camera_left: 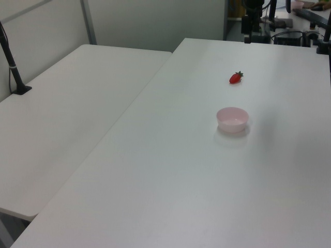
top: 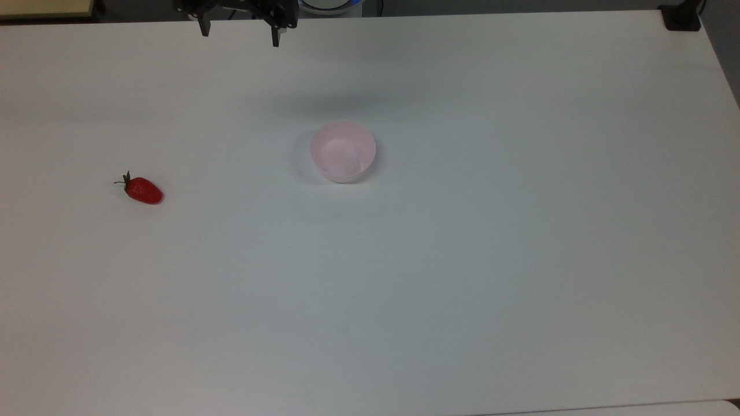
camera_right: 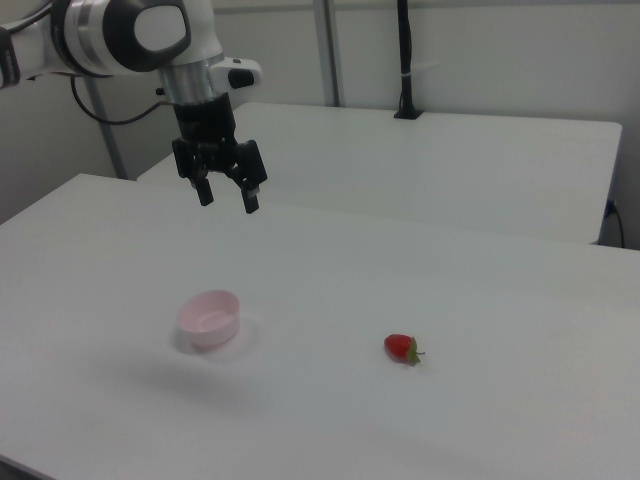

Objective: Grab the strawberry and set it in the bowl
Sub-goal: 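Move the open gripper toward the red strawberry, then lower the open gripper over the red strawberry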

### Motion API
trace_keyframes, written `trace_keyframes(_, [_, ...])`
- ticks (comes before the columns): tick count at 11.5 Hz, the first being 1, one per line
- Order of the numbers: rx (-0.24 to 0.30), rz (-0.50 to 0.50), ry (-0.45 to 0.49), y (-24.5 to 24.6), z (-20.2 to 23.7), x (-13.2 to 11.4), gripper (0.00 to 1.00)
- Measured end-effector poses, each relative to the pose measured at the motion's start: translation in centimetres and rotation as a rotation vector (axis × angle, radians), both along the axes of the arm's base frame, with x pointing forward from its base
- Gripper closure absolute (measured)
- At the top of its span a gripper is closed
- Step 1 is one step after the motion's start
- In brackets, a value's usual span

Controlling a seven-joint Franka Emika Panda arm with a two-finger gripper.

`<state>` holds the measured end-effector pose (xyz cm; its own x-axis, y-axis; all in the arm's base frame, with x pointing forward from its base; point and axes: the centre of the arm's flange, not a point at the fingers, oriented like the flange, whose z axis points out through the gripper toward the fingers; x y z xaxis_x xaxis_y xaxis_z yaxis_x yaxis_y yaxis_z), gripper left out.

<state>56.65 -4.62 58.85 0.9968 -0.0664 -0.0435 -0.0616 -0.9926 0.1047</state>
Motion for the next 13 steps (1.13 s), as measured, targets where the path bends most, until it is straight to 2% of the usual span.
trace_keyframes(8, [0.020,0.015,0.003,-1.6,0.0,-0.2,0.00])
trace_keyframes(10, [0.032,0.105,0.015,-2.5,-0.2,-0.2,0.00])
trace_keyframes(13, [0.087,0.281,0.019,-6.4,-2.8,1.1,0.00])
